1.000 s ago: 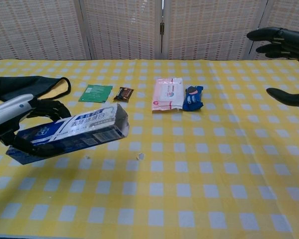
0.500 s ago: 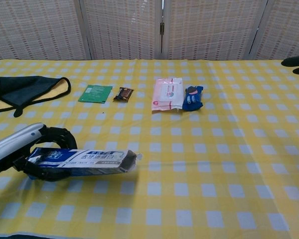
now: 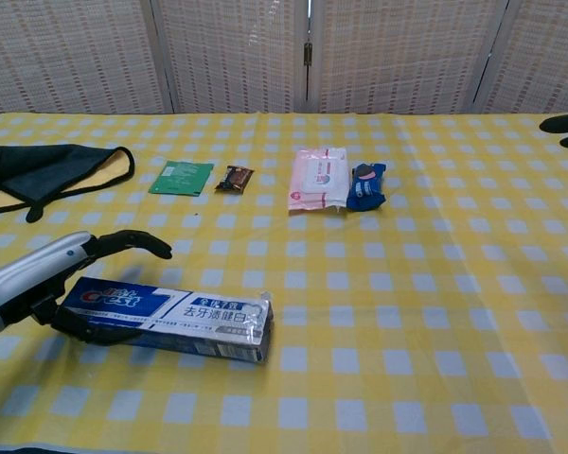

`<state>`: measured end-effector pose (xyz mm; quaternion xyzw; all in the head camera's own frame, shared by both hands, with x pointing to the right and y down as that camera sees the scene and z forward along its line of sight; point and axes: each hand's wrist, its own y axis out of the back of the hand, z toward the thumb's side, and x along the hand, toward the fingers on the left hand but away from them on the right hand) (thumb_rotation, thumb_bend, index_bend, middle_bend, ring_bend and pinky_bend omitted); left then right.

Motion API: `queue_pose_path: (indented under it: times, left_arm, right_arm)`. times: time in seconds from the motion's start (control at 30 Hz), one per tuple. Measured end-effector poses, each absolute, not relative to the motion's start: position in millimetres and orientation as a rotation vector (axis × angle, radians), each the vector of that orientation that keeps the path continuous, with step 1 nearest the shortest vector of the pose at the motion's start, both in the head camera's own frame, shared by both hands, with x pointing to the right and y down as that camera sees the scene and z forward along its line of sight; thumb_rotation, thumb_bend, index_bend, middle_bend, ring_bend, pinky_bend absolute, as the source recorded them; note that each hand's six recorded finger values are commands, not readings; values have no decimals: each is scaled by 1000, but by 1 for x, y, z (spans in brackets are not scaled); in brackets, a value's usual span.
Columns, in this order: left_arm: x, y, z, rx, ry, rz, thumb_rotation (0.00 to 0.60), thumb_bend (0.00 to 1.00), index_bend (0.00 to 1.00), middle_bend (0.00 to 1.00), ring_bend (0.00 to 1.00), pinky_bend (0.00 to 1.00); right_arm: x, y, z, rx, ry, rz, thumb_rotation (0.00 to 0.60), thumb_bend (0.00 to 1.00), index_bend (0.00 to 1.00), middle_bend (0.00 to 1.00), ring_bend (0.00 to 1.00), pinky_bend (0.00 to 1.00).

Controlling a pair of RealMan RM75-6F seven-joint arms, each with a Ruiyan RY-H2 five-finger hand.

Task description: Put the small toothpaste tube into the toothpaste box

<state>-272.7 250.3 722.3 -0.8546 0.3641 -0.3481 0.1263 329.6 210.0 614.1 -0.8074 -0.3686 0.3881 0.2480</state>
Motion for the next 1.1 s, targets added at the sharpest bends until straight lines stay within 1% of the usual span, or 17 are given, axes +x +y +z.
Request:
queue_pose_path:
  times: [0.1,0.3,0.4,0.53,0.6,0.63,0.73,0.83,1.1]
  left_arm:
    - [-273,248,715,-2480,1062,-1002,600,186,145,54,0,0]
    - [-284,236,687,-2409,1049,-971,600,186,144,45,0,0]
    - [-300,228,666,-2311,1012,-986,600,186,152,50,0,0]
    - [-339,221,627,-2095,967,-1046,600,185,161,57,0,0]
    - [-359,223,608,-1996,970,-1080,600,186,161,58,0,0]
    - [-371,228,598,-1936,978,-1108,600,185,161,58,0,0]
    - [-397,247,581,-1818,986,-1208,600,185,161,58,0,0]
    - [-407,259,574,-1751,936,-1295,600,182,153,58,0,0]
    - [-408,271,568,-1718,847,-1384,600,182,149,58,0,0]
  right_arm:
    - [330,209,612,-2189,-1008,1049,600,449,0,0,0,0]
    - [337,208,604,-2112,-984,1069,600,448,0,0,0,0]
    - [341,209,598,-2051,-962,1090,600,448,0,0,0,0]
    - [347,213,593,-1958,-907,1142,600,449,0,0,0,0]
    - [351,217,590,-1902,-874,1178,600,448,0,0,0,0]
    - [353,219,590,-1879,-859,1195,600,448,0,0,0,0]
    - [359,227,589,-1812,-810,1257,600,448,0,0,0,0]
    - [362,236,589,-1780,-757,1306,600,448,0,0,0,0]
    - [360,244,584,-1779,-745,1313,600,447,0,0,0,0]
